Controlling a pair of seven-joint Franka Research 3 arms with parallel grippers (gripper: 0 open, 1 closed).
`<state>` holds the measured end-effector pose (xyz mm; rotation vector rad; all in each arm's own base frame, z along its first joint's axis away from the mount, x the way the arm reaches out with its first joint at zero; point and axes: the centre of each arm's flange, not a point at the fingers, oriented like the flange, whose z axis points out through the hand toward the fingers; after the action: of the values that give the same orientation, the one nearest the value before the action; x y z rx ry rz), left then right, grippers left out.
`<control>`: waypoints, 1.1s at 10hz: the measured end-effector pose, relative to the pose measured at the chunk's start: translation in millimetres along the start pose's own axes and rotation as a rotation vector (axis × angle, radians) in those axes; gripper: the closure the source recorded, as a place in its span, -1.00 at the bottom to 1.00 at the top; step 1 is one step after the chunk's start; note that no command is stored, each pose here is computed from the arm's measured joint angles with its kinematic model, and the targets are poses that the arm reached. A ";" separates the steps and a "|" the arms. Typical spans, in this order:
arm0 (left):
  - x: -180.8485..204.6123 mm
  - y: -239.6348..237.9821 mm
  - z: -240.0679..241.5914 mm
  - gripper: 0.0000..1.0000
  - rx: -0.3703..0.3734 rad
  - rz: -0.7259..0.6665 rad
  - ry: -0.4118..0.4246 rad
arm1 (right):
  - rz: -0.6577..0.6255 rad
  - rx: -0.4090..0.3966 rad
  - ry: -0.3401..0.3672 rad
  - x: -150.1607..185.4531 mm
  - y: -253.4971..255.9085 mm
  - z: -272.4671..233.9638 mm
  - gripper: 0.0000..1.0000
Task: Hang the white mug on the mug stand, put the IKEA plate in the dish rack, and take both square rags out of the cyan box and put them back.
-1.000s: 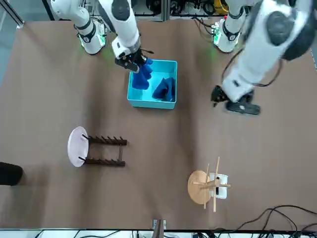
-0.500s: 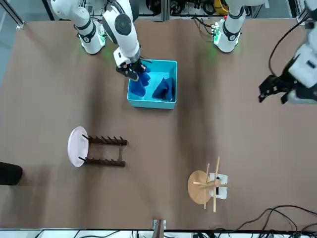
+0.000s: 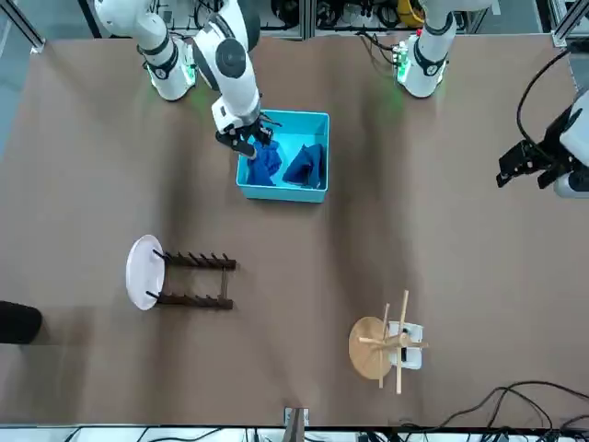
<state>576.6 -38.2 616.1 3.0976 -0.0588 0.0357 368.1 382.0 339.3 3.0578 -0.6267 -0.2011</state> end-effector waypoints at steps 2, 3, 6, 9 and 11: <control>-1.7 2.6 2.2 -0.98 0.001 0.005 -0.020 | 0.054 0.001 0.079 68.2 19.4 -33.2 -1.00; -1.9 2.5 2.1 -0.98 0.011 0.007 -0.021 | 0.062 0.003 0.104 115.2 42.5 -51.6 -1.00; -1.6 2.4 1.4 -1.00 0.031 0.009 -0.018 | -0.085 0.000 0.114 240.2 139.8 -122.5 -1.00; -0.9 3.6 -4.1 -1.00 0.031 0.010 -0.004 | -0.263 0.006 0.147 311.9 237.2 -166.6 -1.00; -0.7 4.0 -6.2 -1.00 0.031 0.011 0.001 | -0.341 -0.006 0.131 330.2 284.3 -209.0 -1.00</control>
<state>575.6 -41.9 622.4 3.1280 -0.0756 0.0383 584.7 -11.7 517.2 3.1161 -0.0954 -0.0046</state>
